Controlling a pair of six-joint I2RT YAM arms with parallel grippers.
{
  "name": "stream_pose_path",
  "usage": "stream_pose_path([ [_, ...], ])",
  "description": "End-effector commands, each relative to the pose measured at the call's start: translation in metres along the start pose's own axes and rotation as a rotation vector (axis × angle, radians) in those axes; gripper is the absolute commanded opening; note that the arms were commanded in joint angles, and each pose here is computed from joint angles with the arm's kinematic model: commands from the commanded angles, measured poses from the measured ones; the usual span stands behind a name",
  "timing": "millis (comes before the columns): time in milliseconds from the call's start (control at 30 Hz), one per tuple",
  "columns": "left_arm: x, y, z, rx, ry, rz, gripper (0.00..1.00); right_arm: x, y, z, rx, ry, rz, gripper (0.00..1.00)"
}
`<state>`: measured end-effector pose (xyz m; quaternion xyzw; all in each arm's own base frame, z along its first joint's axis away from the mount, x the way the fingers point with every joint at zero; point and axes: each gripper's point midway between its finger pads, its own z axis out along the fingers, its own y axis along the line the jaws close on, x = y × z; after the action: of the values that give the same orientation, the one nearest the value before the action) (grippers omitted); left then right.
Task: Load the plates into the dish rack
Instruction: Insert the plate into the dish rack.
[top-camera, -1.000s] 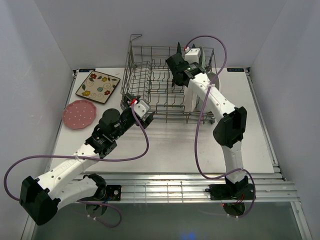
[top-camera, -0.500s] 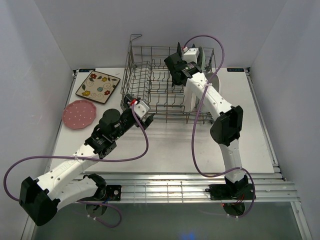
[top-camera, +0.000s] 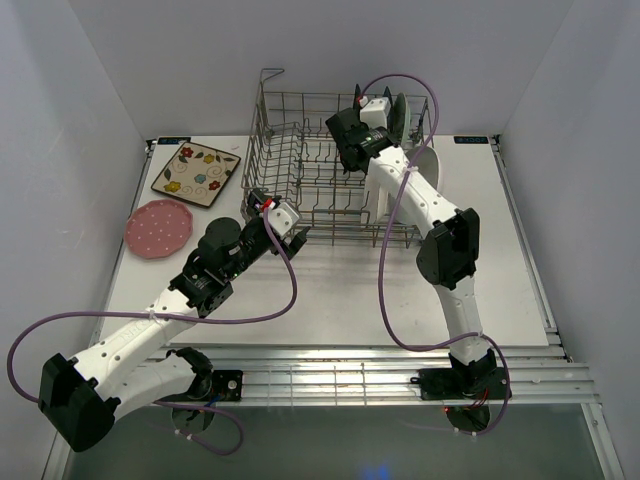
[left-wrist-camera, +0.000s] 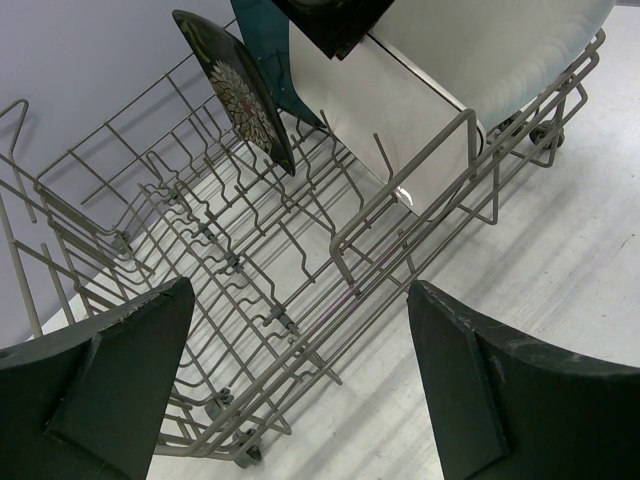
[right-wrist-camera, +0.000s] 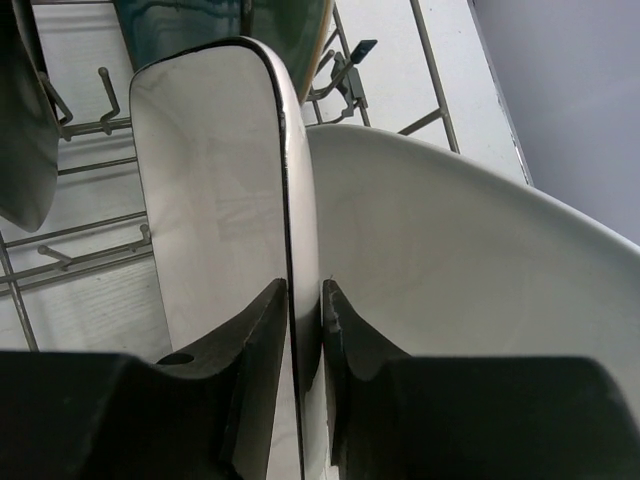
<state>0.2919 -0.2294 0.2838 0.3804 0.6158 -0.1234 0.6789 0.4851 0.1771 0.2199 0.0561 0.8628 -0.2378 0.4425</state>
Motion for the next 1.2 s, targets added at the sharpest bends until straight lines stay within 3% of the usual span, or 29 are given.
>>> stream_pose_path([
  [0, -0.01, 0.004, -0.002, -0.006, -0.025, -0.002, 0.98, -0.002, 0.016, 0.006, -0.026, -0.021, 0.027, 0.27],
  [133, -0.009, 0.003, -0.001, -0.004, -0.022, -0.002, 0.98, -0.007, 0.011, 0.002, -0.029, -0.035, 0.028, 0.44],
  [267, -0.009, 0.003, 0.0, -0.005, -0.02, -0.001, 0.98, -0.012, 0.007, -0.001, -0.031, -0.048, 0.035, 0.51],
  [700, -0.007, 0.004, 0.001, -0.007, -0.014, -0.001, 0.98, -0.034, 0.004, -0.011, -0.07, -0.107, 0.054, 0.54],
  [1167, -0.009, 0.008, 0.0, -0.023, -0.008, -0.001, 0.98, -0.057, 0.028, 0.013, -0.09, -0.203, 0.039, 0.58],
])
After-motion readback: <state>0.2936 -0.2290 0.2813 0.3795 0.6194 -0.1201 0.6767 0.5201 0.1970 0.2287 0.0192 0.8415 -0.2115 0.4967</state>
